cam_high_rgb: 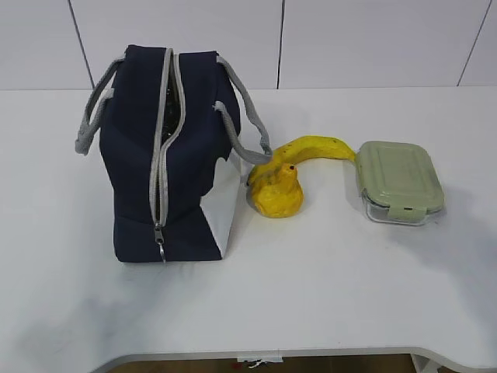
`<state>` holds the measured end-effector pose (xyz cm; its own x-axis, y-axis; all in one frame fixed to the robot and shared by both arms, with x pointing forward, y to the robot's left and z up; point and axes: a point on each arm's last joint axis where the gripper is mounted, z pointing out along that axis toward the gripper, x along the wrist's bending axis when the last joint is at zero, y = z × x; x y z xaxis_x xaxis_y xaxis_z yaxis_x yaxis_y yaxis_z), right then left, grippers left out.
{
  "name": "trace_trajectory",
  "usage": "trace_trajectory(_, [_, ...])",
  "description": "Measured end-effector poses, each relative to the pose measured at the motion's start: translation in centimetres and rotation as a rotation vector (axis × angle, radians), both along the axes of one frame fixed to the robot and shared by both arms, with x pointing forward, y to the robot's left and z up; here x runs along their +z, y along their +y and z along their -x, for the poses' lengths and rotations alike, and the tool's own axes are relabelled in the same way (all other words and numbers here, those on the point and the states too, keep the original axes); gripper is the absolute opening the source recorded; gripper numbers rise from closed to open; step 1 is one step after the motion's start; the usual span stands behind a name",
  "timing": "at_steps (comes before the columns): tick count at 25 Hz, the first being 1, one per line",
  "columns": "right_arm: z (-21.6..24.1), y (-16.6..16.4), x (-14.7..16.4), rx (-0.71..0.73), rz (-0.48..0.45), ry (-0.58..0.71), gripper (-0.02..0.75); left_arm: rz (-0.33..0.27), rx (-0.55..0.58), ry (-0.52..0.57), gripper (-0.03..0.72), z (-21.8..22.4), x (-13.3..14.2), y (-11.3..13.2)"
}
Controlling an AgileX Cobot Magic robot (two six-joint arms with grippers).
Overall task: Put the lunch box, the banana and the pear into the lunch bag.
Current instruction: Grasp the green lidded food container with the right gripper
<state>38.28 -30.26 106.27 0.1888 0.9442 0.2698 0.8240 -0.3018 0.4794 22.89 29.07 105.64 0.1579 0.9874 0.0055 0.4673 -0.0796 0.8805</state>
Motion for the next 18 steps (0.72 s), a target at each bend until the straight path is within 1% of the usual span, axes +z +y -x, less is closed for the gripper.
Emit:
trace_trajectory(4, [-3.3, -0.2, 0.6, 0.065, -0.019, 0.03, 0.381, 0.0, 0.0, 0.0, 0.235, 0.0, 0.0, 0.0])
trace_trajectory(7, [-5.7, -0.9, 1.2, 0.091, -0.031, 0.053, 0.381, 0.0, 0.0, 0.0, 0.235, 0.0, 0.0, 0.0])
trace_trajectory(11, [-8.2, -2.7, 1.3, 0.121, -0.128, 0.079, 0.381, 0.0, 0.0, 0.0, 0.235, 0.0, 0.0, 0.0])
trace_trajectory(15, [-9.6, -5.3, 0.7, 0.187, -0.26, 0.087, 0.381, 0.0, 0.0, 0.0, 0.235, 0.0, 0.0, 0.0])
trace_trajectory(18, [-10.9, -7.4, 0.0, 0.181, -0.336, 0.038, 0.382, 0.0, 0.0, 0.0, 0.235, 0.0, 0.0, 0.0])
